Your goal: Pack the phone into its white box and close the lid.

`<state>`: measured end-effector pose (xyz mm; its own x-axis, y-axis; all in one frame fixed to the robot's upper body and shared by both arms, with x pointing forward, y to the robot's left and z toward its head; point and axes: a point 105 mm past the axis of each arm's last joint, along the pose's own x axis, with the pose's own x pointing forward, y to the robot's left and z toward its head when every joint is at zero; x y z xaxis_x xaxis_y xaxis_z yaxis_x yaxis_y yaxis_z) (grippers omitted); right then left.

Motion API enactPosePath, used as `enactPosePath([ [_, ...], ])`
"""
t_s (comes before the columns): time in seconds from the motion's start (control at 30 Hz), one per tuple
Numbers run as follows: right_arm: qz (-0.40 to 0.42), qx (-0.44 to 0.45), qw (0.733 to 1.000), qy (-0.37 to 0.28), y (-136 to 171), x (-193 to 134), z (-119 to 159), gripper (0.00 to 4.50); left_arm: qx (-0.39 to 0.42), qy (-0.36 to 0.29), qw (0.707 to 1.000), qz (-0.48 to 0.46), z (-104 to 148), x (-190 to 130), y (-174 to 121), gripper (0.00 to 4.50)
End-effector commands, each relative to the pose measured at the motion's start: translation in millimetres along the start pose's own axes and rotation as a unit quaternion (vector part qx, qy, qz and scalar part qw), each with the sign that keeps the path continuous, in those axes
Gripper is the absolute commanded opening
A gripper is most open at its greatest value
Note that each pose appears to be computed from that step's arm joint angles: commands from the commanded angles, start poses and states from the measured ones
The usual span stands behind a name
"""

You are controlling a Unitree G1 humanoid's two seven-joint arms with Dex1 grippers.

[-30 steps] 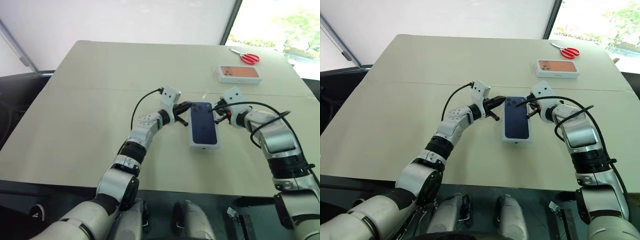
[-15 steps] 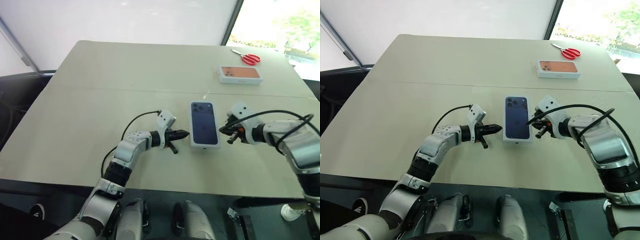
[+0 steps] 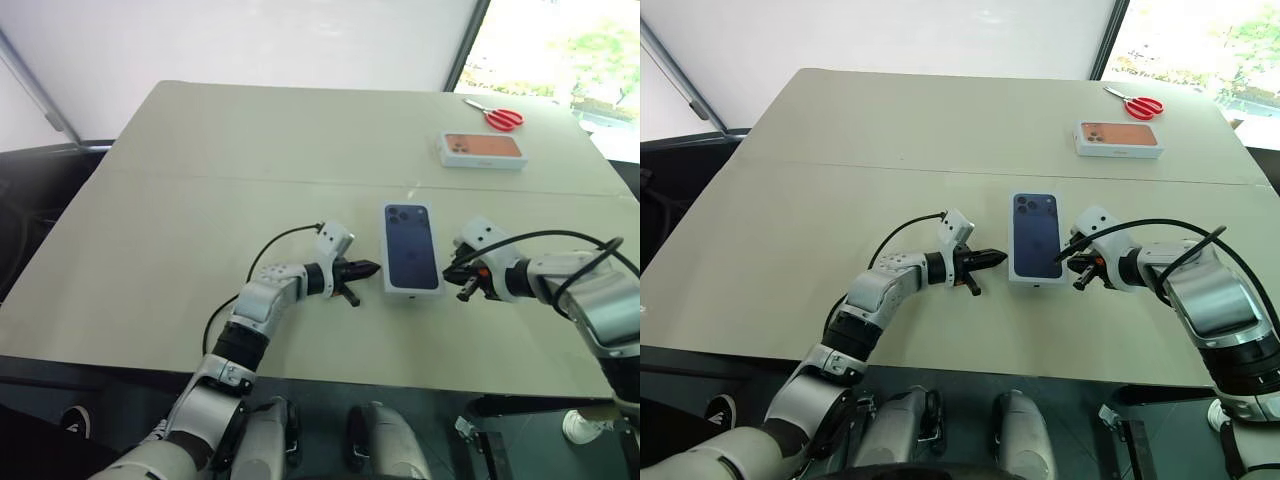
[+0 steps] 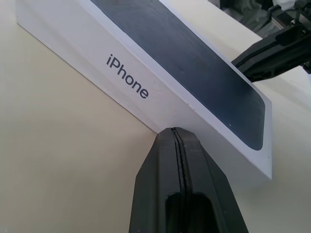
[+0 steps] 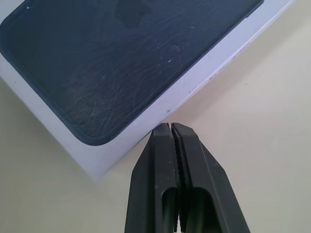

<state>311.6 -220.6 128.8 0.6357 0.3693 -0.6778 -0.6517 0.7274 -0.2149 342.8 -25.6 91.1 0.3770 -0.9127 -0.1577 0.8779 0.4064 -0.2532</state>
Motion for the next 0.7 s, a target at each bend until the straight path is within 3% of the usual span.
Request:
enactPosePath([
  [0.03, -0.002, -0.015, 0.999, -0.033, 0, -8, 20, 0.08, 0.023, -0.021, 0.999, -0.017, 18, 8, -10, 0.00],
  [0.3, -0.014, -0.023, 0.999, -0.038, -7, -11, 25, 0.08, 0.033, -0.039, 0.999, -0.016, 32, 7, -11, 0.00],
  [0.6, -0.051, -0.055, 0.997, -0.009, -17, 4, 11, 0.08, 0.041, -0.034, 0.998, 0.024, 24, 3, 3, 0.00],
  [0.7, -0.072, -0.043, 0.996, -0.023, -29, -1, 17, 0.08, 0.040, -0.056, 0.997, 0.035, 35, -3, 8, 0.00],
])
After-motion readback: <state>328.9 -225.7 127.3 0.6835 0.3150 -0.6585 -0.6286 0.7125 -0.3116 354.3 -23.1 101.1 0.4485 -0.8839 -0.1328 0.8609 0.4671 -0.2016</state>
